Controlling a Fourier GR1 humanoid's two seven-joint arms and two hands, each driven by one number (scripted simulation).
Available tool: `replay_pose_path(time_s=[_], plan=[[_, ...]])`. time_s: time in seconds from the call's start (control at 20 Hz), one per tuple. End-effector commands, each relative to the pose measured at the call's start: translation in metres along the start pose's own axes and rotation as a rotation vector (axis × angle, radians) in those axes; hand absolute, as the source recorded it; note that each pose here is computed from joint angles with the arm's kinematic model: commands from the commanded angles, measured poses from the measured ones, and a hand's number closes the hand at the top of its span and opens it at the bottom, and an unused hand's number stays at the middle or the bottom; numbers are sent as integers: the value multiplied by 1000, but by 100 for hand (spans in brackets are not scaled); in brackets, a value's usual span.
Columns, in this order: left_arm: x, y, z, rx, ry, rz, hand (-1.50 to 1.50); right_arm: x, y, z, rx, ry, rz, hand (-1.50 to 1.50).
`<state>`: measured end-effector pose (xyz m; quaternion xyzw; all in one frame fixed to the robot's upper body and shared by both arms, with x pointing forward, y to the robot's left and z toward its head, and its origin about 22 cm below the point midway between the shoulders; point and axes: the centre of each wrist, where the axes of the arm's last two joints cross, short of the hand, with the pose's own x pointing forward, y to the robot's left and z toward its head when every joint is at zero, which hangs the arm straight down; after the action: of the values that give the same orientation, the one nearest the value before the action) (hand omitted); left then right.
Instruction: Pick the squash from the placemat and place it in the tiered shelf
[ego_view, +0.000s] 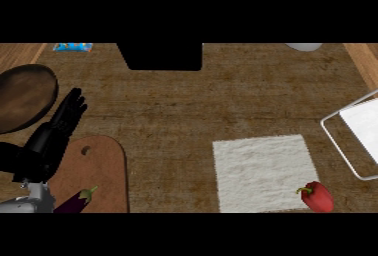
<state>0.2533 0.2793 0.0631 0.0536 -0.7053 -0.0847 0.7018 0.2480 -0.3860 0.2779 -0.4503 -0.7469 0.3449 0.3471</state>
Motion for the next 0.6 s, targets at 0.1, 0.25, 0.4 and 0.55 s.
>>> replay_pose_path(time_s=[0.1, 0.25, 0.4, 0.55], plan=[[13, 16, 1, 18, 0, 8, 0, -23, 28, 8, 238, -76, 51, 150], [1, -5, 7, 17, -2, 11, 0, -20, 47, 10, 319, -97, 77, 150], [5, 11, 2, 16, 0, 16, 0, -38, 60, 13, 363, -59, 92, 150], [1, 6, 2, 25, -2, -4, 0, -59, 54, 17, 302, 20, 82, 150]])
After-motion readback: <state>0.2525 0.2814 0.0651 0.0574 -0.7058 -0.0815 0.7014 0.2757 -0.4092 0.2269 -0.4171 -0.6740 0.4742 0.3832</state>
